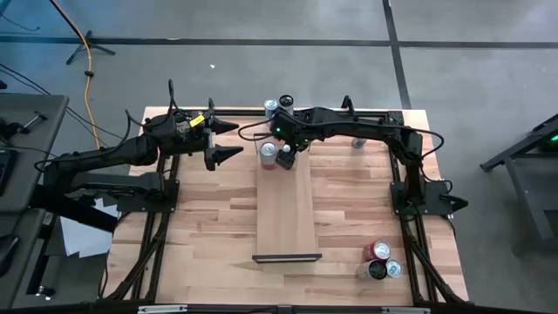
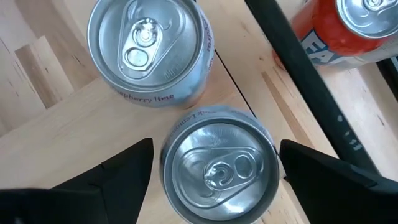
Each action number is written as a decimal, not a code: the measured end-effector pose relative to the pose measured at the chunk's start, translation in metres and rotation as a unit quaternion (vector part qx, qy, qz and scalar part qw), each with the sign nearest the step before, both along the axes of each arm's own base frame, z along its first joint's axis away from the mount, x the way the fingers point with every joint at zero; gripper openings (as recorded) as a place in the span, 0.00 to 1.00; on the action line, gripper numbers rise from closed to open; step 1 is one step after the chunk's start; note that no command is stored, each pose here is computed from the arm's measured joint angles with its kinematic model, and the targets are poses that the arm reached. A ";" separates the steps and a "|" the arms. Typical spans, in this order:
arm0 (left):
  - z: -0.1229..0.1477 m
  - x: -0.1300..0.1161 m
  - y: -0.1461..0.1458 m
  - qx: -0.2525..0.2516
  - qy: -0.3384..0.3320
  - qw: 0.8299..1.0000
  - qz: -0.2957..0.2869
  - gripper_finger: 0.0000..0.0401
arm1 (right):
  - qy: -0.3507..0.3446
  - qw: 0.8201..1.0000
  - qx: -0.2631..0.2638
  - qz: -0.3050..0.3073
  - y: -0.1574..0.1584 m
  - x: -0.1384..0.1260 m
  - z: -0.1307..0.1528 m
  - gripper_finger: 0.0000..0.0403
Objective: Place canned beverage on shelf
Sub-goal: Put the left white pink soda can on the shelf
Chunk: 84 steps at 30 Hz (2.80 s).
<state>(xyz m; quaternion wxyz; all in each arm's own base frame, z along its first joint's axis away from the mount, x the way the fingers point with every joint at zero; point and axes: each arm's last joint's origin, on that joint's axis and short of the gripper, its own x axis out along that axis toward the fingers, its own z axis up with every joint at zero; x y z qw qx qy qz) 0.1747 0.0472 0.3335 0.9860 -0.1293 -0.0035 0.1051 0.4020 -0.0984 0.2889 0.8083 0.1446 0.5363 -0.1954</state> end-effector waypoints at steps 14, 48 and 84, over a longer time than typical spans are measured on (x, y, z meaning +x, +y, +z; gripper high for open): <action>0.001 0.000 0.000 0.001 -0.004 1.000 0.000 0.97 | -0.001 0.997 -0.034 0.070 0.001 -0.017 0.025 0.84; 0.013 -0.019 -0.005 0.010 -0.041 0.999 0.013 0.97 | -0.159 0.982 0.039 0.092 0.030 -0.193 0.051 0.05; 0.013 -0.030 -0.025 0.089 -0.099 0.990 -0.045 0.00 | -0.510 0.850 -0.034 0.127 0.050 -0.175 0.060 0.00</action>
